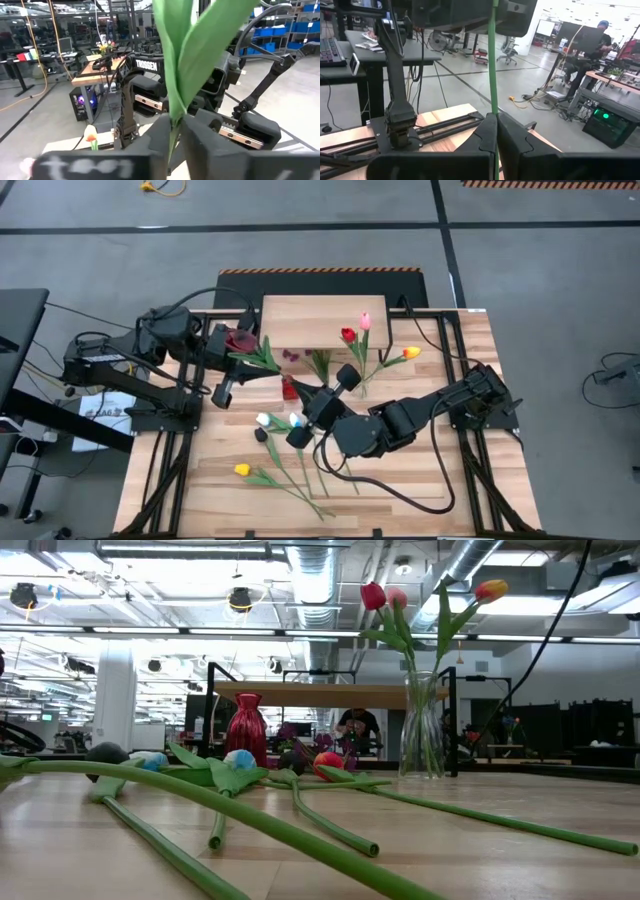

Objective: Pick and place flowers into a vace then onto a shelf
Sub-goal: Put the dark red tulip into the transparent vase

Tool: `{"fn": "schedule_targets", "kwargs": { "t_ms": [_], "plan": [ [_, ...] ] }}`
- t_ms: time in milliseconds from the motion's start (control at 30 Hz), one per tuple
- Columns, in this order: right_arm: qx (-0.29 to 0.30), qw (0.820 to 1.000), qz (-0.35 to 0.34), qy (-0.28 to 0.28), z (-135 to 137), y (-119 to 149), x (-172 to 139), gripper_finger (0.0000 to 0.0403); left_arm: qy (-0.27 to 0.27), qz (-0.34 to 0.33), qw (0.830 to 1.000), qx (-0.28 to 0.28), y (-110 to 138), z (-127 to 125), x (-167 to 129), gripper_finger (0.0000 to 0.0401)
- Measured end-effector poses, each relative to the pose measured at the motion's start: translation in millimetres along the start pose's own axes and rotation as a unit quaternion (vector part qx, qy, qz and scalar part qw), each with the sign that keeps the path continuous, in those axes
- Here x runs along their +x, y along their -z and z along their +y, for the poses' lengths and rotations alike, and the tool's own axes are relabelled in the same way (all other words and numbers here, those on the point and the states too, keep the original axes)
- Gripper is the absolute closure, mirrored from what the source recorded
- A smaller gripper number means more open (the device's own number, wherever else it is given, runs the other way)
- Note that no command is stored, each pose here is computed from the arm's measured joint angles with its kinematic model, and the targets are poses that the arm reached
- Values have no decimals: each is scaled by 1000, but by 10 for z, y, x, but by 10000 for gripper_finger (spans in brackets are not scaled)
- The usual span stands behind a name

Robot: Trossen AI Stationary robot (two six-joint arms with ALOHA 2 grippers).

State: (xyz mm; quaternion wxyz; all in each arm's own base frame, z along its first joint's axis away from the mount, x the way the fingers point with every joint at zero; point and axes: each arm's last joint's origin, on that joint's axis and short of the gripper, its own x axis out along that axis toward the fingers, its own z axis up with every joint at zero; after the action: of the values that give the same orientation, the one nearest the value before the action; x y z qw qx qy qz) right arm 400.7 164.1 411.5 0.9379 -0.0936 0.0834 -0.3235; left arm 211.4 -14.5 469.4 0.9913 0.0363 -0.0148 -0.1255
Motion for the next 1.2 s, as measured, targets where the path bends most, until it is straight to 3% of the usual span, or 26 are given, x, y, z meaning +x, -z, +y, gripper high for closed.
{"fn": "schedule_targets", "kwargs": {
  "t_ms": [233, 600, 1067, 1200],
  "plan": [
    [-10, 1000, 1, -8, -27, -12, 44, 380, 0, 6, 1000, 17, 12, 1, 0, 398],
    [15, 993, -22, -114, -284, -480, -77, 297, -5, 48, 998, 36, 93, 2, -2, 400],
    [26, 988, -19, -149, -550, -532, 272, 290, -3, 57, 998, 39, 114, 5, 6, 401],
    [37, 980, -37, -190, -568, -567, 318, 290, -2, 56, 998, 39, 114, 2, 7, 401]
  ]
}}
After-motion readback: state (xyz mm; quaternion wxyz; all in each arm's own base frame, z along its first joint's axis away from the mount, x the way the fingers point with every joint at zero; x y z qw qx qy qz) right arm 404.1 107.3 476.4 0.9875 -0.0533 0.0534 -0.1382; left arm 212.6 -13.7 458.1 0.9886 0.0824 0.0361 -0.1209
